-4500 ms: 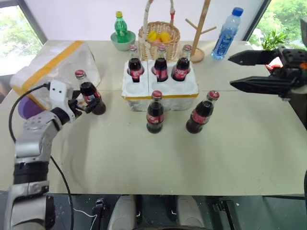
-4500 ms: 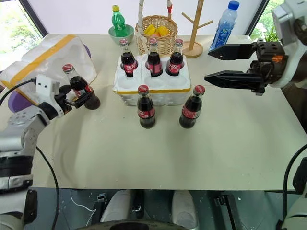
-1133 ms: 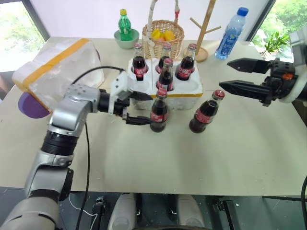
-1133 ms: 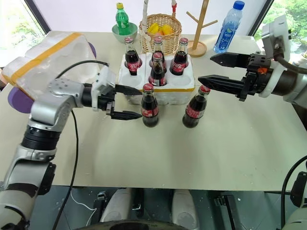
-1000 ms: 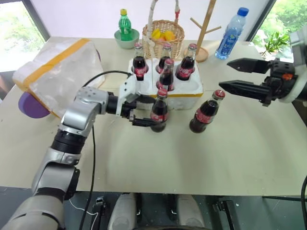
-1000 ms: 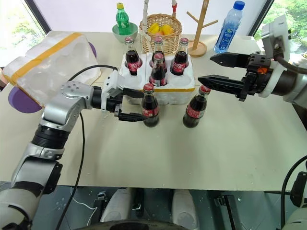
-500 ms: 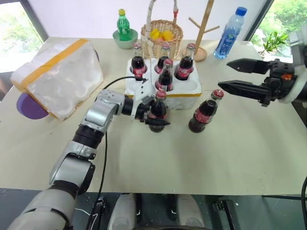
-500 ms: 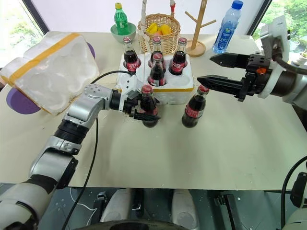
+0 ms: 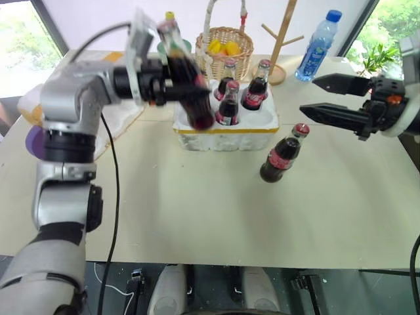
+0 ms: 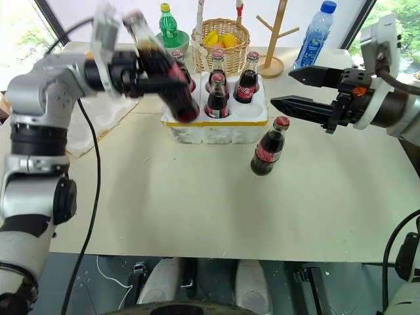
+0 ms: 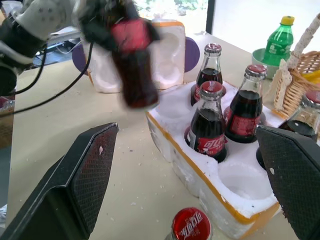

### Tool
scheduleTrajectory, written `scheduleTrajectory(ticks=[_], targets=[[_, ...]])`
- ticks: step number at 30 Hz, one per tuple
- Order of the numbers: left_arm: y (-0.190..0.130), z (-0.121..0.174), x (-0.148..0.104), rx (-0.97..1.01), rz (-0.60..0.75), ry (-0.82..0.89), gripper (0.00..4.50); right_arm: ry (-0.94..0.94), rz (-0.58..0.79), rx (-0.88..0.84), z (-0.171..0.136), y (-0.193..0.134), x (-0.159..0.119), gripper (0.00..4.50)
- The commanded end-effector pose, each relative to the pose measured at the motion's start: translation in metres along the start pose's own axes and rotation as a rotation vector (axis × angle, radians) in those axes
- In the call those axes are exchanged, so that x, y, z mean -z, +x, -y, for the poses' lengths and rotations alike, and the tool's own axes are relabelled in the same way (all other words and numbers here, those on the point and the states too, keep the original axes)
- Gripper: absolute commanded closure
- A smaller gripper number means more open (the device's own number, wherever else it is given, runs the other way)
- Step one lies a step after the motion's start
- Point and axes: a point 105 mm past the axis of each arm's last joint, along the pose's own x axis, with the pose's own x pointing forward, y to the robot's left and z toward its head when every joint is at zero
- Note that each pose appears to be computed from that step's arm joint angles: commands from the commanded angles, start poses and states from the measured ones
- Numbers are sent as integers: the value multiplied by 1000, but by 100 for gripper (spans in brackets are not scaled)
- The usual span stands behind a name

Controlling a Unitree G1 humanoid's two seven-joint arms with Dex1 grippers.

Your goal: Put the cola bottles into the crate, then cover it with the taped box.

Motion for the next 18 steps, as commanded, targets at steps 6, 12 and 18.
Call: scheduleTrajectory(ticks=[6,12,18], targets=[[1,-33,27,-164,-94,140,187,-37,36,3,2,1,-9,0],[16,-19,77,-64,-201,86,187,-32,23,23,4,0,-2,0],[20,-16,100,-48,-264,81,136,-32,20,47,7,-2,2,0]])
